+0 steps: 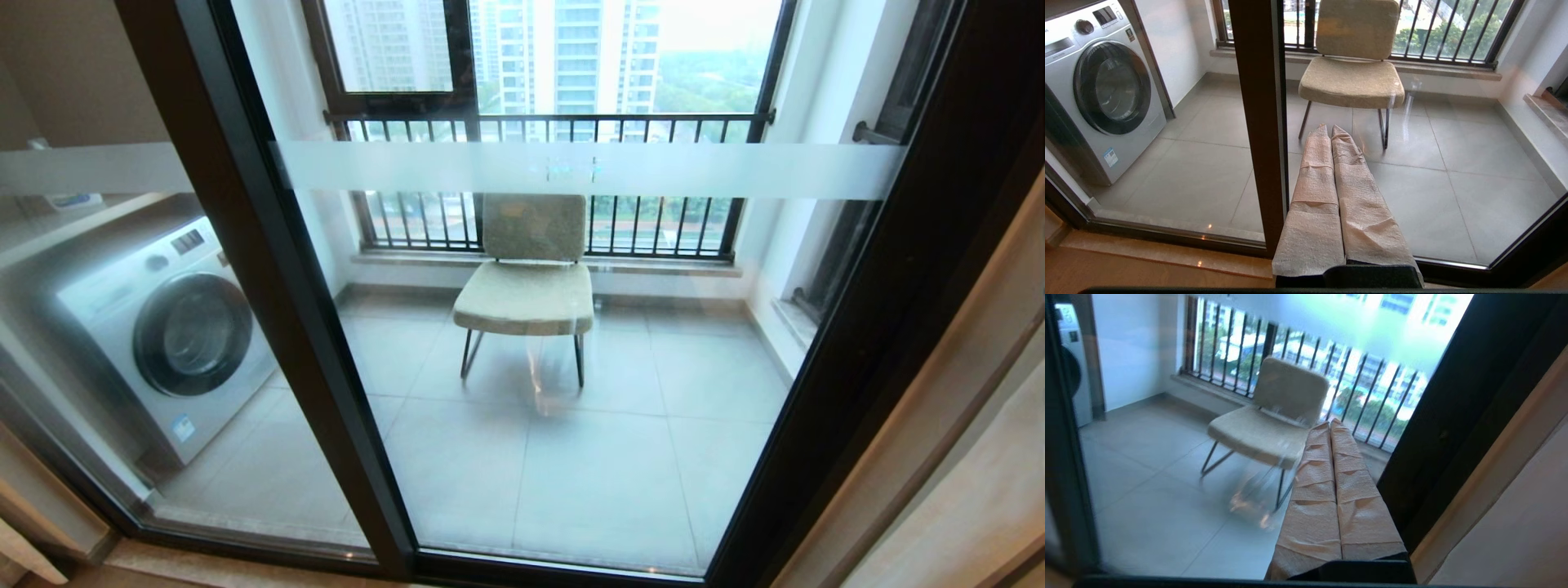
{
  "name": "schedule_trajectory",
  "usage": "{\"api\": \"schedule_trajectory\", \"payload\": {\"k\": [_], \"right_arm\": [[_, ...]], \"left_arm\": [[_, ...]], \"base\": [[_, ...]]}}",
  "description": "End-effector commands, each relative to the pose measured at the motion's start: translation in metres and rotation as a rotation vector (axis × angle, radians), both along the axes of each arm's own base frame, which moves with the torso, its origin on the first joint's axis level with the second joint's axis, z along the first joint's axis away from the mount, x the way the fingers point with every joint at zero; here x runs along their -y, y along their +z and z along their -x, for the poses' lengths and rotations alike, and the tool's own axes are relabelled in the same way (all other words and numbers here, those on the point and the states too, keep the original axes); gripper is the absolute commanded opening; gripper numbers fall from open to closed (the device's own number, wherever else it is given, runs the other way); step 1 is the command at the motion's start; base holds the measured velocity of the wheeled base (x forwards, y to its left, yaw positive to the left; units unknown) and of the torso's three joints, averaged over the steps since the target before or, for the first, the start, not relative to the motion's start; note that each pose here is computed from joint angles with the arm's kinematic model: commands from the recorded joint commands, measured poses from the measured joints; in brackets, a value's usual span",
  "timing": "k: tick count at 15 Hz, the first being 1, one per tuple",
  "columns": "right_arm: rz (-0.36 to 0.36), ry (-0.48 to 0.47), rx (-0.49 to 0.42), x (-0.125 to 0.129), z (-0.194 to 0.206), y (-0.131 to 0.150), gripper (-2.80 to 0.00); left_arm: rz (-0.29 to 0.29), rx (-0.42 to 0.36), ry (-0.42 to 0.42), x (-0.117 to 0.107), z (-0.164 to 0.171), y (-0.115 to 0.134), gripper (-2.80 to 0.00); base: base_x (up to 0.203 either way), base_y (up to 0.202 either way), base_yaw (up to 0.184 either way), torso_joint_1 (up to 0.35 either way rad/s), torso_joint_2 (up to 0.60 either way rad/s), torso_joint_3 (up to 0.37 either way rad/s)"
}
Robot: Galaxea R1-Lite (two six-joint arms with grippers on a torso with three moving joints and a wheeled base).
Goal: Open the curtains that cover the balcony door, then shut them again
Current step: Close the inner curtains on both sides
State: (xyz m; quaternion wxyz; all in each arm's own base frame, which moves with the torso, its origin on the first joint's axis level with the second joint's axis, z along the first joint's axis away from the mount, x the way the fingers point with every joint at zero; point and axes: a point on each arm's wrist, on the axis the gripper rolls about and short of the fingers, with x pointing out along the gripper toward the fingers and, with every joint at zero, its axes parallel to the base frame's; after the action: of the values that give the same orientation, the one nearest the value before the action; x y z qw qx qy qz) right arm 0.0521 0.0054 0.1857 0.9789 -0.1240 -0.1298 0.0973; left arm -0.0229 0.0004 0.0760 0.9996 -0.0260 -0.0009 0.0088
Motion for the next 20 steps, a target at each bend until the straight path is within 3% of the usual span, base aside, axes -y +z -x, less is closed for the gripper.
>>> {"api": "schedule_trajectory", "payload": {"k": [1, 7, 10, 13, 20], "right_arm": [[-0.031, 0.045, -0.044, -0.002, 0.017, -0.022, -2.80], [-0.082, 0.083, -0.275, 0.002, 0.049, -0.079, -2.80], [-0.106, 0.082, -0.339, 0.002, 0.050, -0.085, -2.80], [-0.116, 0.022, -0.372, 0.004, 0.050, -0.089, -2.80], [-0.230, -0.218, -0.471, 0.007, 0.047, -0.096, -2.80]], "left_arm": [[0.000, 0.000, 0.000, 0.000, 0.000, 0.000, -2.80], [0.002, 0.000, 0.001, 0.000, 0.000, 0.000, -2.80], [0.000, 0.000, 0.001, 0.000, 0.000, 0.000, -2.80], [0.002, 0.000, 0.001, 0.000, 0.000, 0.000, -2.80], [0.001, 0.000, 0.001, 0.000, 0.000, 0.000, -2.80]], "base": [[0.000, 0.000, 0.000, 0.000, 0.00, 0.000], [0.000, 0.000, 0.000, 0.000, 0.00, 0.000], [0.000, 0.000, 0.000, 0.000, 0.00, 0.000], [0.000, 0.000, 0.000, 0.000, 0.00, 0.000], [0.000, 0.000, 0.000, 0.000, 0.00, 0.000]]}}
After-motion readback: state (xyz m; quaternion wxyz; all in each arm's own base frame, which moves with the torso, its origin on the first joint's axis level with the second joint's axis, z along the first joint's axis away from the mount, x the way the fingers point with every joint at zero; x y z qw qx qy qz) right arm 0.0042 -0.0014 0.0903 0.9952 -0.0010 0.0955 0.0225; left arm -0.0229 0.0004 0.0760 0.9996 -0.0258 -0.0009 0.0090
